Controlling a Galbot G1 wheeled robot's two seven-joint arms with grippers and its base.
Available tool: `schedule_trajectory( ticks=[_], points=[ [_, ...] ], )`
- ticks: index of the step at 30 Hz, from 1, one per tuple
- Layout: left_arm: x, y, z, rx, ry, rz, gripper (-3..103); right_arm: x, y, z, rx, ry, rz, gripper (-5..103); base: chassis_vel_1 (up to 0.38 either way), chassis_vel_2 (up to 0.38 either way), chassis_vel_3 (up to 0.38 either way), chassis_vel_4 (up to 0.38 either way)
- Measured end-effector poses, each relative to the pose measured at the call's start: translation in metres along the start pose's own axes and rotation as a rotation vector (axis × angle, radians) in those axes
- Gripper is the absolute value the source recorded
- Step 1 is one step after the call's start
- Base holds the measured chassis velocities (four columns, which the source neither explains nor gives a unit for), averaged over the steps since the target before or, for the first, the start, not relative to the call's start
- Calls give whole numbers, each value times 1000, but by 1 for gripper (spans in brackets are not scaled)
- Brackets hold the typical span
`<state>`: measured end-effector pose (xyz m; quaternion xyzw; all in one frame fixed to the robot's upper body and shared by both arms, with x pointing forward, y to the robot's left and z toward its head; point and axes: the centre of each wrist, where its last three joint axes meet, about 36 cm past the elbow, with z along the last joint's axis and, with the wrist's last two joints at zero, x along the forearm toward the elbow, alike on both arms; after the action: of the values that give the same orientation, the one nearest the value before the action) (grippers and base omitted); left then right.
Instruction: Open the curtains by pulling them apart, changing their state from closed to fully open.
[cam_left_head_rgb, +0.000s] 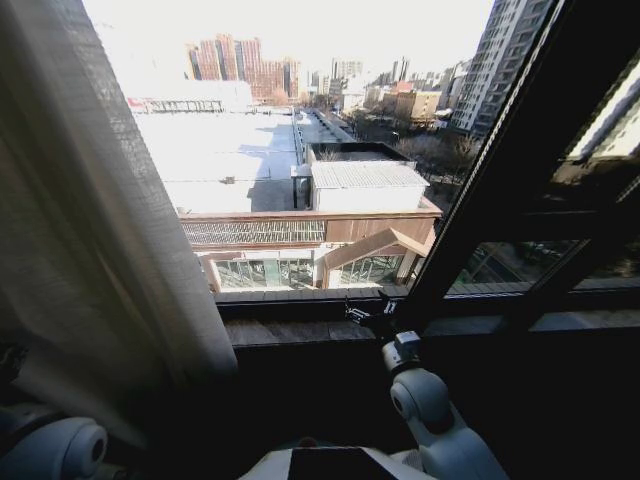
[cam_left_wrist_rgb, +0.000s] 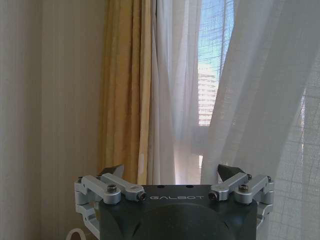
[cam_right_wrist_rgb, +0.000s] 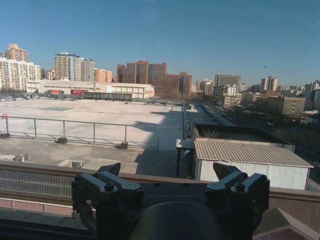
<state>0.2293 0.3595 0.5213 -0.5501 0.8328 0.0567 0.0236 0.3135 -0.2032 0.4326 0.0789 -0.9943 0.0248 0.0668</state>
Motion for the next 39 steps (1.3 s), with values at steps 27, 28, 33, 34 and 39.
schedule_trajectory(
  ticks=[27, 28, 33, 34, 39],
  points=[
    [-5, -3, 5, 20, 22, 587, 100, -3, -5, 2, 9, 2, 12, 100, 0, 0, 0, 0],
    [-6, -4, 5, 27, 21, 648, 100, -3, -5, 1, 8, 1, 11, 100, 0, 0, 0, 0],
    [-8, -6, 3, 40, 19, 786, 100, -3, -5, 1, 9, 0, 11, 100, 0, 0, 0, 0],
    [-9, -6, 4, 44, 21, 839, 100, -3, -5, 1, 11, 0, 11, 100, 0, 0, 0, 0],
    [-9, -5, 5, 54, 10, 967, 100, -3, -6, 1, 11, -1, 12, 100, 0, 0, 0, 0]
  ],
)
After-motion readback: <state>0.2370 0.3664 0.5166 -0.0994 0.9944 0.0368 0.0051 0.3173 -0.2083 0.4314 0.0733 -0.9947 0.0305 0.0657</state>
